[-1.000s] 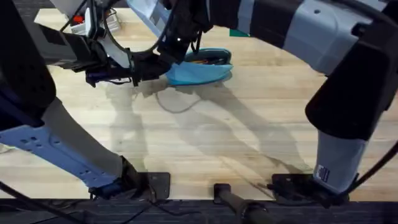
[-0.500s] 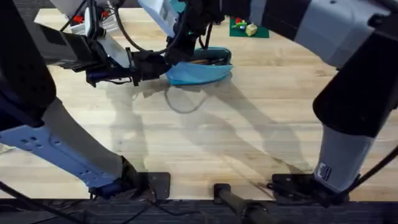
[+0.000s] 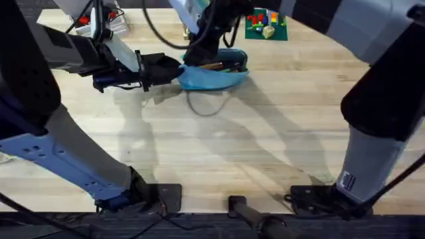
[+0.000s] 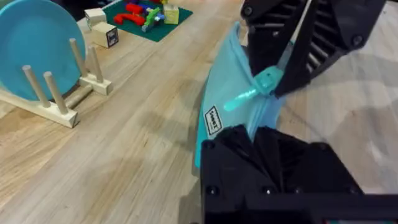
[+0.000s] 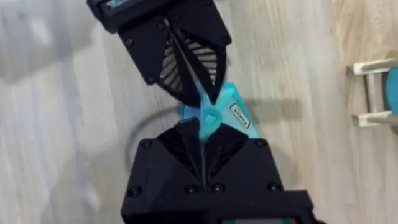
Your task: Unzip the bag, pick up the pens from the table one at a time and place them inside, then zip the bag closed.
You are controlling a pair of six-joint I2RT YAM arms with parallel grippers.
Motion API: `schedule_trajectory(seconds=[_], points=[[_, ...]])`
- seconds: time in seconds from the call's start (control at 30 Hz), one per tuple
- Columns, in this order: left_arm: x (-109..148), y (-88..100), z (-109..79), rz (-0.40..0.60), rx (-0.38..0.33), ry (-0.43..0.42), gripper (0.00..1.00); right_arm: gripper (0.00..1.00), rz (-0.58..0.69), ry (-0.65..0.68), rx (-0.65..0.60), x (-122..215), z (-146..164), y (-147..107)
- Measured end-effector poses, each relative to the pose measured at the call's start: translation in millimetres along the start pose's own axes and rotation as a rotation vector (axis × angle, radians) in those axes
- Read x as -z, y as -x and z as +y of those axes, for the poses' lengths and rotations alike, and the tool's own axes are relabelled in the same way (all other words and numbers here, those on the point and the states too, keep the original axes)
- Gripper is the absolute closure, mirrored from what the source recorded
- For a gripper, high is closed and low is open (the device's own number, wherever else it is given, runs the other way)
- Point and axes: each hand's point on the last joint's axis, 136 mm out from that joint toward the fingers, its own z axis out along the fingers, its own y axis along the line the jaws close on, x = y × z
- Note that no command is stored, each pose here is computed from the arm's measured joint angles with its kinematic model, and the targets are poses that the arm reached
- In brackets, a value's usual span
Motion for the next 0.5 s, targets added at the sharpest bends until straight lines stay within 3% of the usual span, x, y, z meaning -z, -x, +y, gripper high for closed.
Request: schedule_trajectory(seconds=[0.2,0.5], points=[[-0.7,1.1,-0.6,-0.005,-0.001,-0.004,0.959,0.971,-0.007,0.05,-0.059,10.4,-5.8,-16.0],[-2.6,1.8,-1.9,-0.007,-0.002,-0.01,0.958,0.97,-0.005,0.078,-0.033,20.1,-11.4,-30.5]])
